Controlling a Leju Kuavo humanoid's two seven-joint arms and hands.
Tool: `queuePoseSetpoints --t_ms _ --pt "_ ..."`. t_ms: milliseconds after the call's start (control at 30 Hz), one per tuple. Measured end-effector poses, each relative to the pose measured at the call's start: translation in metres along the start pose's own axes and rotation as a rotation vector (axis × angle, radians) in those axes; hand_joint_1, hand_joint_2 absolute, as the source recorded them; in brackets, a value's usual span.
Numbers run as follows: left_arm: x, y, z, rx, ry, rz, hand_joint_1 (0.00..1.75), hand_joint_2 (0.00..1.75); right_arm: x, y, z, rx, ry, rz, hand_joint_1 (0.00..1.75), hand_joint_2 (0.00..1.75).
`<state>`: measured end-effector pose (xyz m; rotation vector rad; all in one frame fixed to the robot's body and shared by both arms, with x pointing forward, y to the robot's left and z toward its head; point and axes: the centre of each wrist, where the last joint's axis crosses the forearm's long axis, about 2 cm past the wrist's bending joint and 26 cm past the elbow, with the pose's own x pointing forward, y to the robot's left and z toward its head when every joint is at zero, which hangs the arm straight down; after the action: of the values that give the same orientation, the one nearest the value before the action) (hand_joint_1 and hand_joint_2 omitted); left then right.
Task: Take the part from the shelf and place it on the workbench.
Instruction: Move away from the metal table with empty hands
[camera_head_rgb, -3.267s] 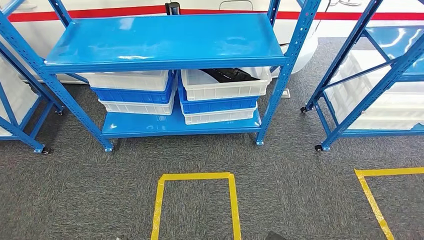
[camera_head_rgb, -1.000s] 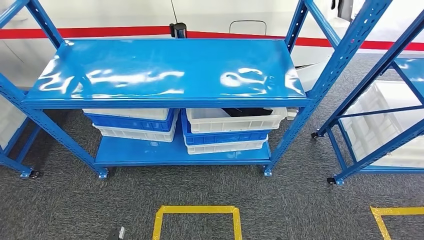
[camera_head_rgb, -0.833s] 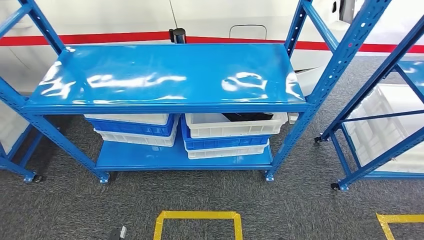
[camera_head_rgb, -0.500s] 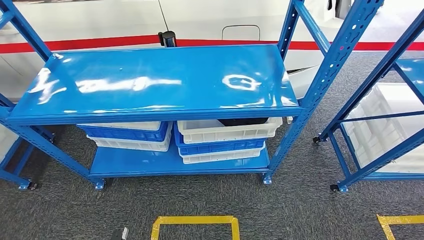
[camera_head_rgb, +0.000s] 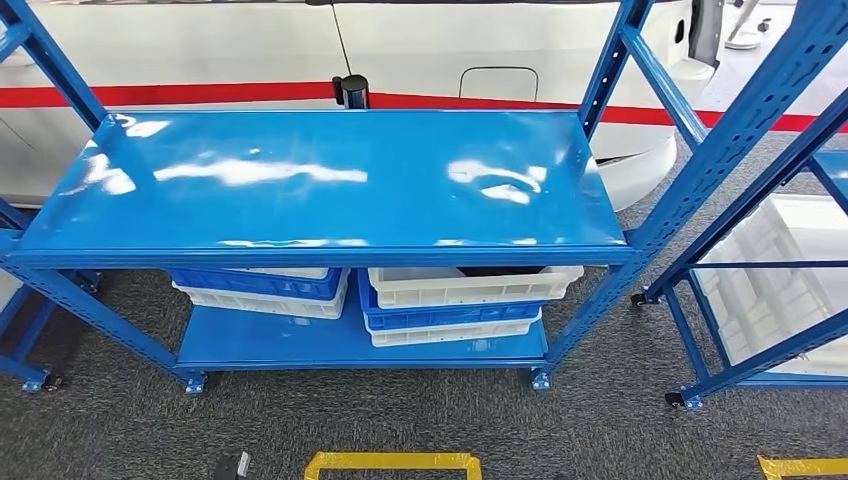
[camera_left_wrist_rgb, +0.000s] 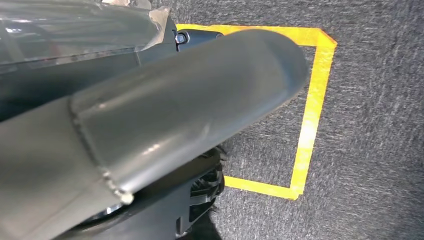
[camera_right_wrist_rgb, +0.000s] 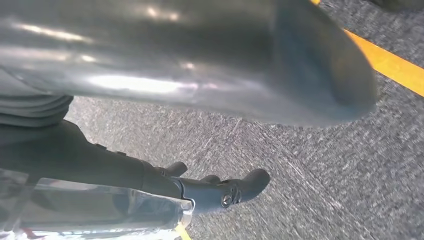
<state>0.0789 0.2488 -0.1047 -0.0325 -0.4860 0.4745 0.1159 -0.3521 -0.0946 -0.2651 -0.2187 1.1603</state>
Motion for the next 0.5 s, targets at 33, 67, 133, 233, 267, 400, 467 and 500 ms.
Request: queuePoseSetpoints --t_ms 33,67,133,233,267,400,467,500 --pt "-0.0007 0.0 0.0002 0.0 0.001 0.0 0.0 0.0 -0.0006 0.0012 0.0001 0.002 0.001 0.001 0.0 0.0" --pt "-0.0008 -0.0002 0.0003 0.0 0.002 0.0 0.0 0.0 -0.001 0.0014 0.0001 0.003 0.001 0.001 0.0 0.0" --pt "-0.0001 -0.0004 0.0 -0.001 0.0 0.0 0.0 0.0 -0.0008 0.0012 0.0001 0.002 0.001 -0.001 0.0 0.0" --pt "0.0011 -0.0013 -0.0004 -0.002 -0.003 -0.001 0.0 0.0 0.0002 -0.0011 -0.0001 -0.001 -0.002 -0.006 0.0 0.0" --pt "0.0012 -0.0017 -0.0004 -0.002 -0.003 -0.001 0.0 0.0 0.0001 -0.0015 -0.0001 -0.002 -0.002 -0.007 0.0 0.0" --pt "0.0032 -0.0022 -0.0011 -0.003 -0.007 -0.001 0.0 0.0 0.0005 -0.0021 -0.0001 -0.003 -0.003 -0.009 0.0 0.0" --pt "0.0022 -0.0019 -0.0008 -0.002 -0.005 -0.001 0.0 0.0 0.0005 -0.0017 -0.0001 -0.002 -0.003 -0.009 0.0 0.0" --pt "0.0015 -0.0014 -0.0005 -0.002 -0.004 -0.001 0.0 0.0 0.0004 -0.0011 -0.0001 -0.001 -0.003 -0.009 0.0 0.0"
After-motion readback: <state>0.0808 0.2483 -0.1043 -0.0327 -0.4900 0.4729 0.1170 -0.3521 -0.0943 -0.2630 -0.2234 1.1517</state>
